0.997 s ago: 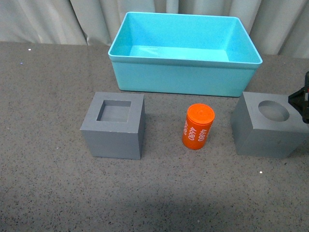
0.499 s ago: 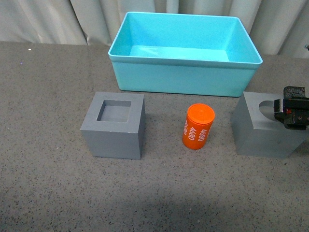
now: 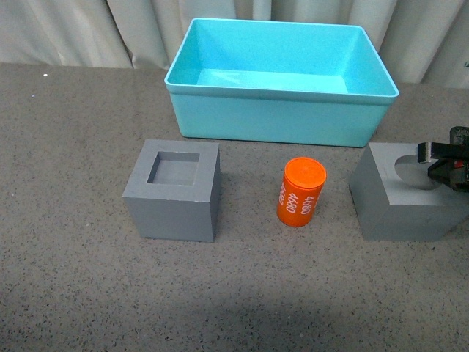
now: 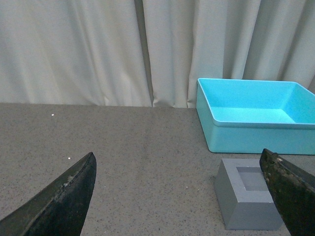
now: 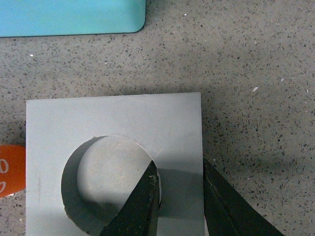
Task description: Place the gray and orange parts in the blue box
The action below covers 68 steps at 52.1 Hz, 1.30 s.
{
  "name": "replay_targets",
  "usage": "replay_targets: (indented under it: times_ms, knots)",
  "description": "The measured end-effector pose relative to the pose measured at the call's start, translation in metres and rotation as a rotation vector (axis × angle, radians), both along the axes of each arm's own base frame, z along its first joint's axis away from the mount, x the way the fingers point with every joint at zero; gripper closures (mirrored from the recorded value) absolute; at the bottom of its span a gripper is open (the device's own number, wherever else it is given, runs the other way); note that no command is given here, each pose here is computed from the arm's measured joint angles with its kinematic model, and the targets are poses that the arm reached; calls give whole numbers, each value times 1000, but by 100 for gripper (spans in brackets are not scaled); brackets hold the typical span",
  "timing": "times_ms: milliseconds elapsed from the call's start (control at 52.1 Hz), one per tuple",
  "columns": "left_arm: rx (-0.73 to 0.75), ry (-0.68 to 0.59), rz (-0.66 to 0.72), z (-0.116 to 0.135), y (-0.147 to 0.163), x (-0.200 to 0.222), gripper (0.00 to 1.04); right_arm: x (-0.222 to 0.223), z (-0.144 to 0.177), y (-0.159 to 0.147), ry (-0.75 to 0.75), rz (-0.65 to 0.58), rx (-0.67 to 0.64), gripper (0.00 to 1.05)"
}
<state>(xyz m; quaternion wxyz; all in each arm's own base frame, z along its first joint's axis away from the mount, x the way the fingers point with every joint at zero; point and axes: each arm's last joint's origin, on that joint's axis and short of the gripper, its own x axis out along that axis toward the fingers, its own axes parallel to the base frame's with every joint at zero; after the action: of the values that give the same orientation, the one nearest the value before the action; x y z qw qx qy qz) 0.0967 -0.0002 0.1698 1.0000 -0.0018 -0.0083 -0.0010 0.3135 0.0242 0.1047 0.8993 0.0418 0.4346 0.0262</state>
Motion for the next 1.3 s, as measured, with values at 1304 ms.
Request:
replay_targets:
  times_ms: [1304]
  knots:
    - [0, 0, 0, 0, 0, 0, 7, 94, 63, 47, -339, -51, 108, 87]
